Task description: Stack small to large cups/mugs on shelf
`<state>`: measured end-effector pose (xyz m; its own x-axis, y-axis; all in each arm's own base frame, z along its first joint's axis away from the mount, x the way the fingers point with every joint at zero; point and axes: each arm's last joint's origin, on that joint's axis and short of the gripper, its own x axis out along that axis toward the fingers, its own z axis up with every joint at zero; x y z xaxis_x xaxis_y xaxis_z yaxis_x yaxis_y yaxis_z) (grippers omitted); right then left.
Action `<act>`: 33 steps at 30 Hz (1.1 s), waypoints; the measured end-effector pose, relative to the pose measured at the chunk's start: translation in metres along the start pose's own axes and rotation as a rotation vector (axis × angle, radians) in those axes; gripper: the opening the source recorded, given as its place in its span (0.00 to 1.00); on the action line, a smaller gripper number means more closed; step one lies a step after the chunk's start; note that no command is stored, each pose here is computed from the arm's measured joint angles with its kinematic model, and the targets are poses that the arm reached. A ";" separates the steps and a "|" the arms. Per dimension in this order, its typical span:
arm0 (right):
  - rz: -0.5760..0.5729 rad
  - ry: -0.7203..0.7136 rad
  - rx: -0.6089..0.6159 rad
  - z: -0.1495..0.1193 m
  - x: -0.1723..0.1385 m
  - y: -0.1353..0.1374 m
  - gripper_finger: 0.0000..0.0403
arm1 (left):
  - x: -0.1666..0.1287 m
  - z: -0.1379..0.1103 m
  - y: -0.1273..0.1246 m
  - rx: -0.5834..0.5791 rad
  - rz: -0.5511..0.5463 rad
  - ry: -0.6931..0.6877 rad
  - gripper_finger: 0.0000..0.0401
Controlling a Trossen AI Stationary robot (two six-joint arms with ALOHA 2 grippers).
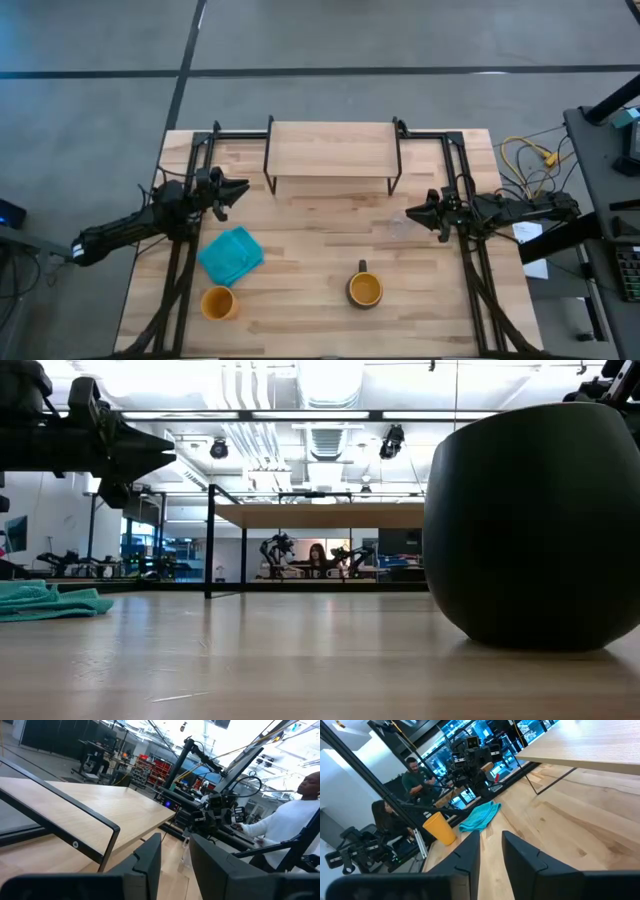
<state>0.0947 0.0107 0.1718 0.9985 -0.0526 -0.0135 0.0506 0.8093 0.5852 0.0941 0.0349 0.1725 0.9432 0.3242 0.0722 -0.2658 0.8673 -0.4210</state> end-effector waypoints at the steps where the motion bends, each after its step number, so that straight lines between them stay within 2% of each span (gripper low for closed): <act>1: 0.000 -0.001 0.000 0.000 0.000 0.000 0.19 | 0.000 0.000 0.000 0.000 0.000 0.000 0.22; 33: 0.000 -0.001 0.000 0.000 0.000 0.000 0.18 | 0.000 0.000 0.000 0.000 0.000 0.000 0.22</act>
<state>0.0947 0.0107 0.1720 0.9985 -0.0526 -0.0128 0.0502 0.8092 0.5854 0.0941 0.0349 0.1725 0.9432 0.3242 0.0726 -0.2657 0.8673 -0.4209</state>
